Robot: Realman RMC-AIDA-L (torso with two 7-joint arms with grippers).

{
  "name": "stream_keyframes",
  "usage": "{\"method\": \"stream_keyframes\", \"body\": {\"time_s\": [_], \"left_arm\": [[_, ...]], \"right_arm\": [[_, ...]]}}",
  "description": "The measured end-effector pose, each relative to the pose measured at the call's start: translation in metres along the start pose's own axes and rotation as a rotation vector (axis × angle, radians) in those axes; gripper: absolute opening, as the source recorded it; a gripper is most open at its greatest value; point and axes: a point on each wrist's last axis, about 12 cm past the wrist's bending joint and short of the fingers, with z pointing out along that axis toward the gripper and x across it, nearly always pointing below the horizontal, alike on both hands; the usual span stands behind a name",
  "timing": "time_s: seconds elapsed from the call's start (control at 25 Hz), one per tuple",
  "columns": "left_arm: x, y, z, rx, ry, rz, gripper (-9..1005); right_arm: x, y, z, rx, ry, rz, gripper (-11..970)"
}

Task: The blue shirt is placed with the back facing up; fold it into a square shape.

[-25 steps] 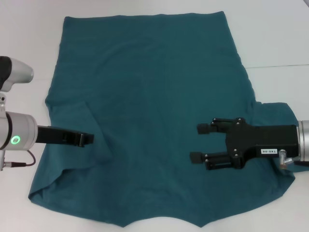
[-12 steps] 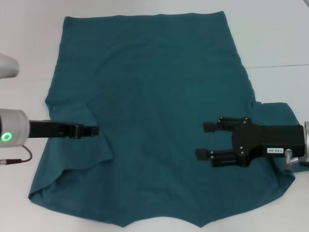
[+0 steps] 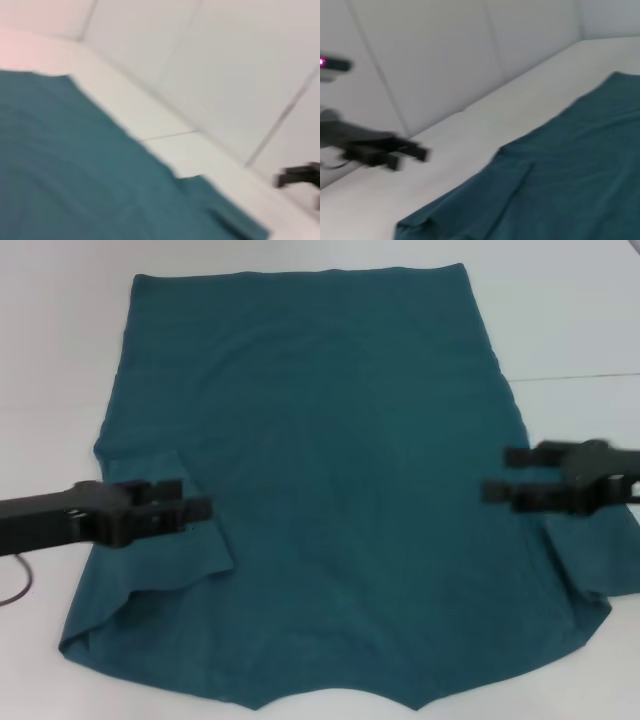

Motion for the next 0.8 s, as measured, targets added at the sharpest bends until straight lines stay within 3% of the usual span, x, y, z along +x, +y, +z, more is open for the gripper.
{"method": "stream_keyframes", "body": {"time_s": [0.04,0.4,0.8], "left_arm": [[0.004,0.000,-0.010,0.061,-0.020,-0.011,702],[0.013,-0.005,-0.029,0.145,0.026,-0.023,703],[0.016,-0.003,-0.025,0.132,0.072,-0.029,702]], "right_arm": [[-0.002,-0.001,-0.006,0.028,0.000,0.005,885],[-0.023,0.000,-0.056,0.268,0.113,0.038,883],[-0.015,-0.006,-0.074,0.496,0.333,0.285,832]]}}
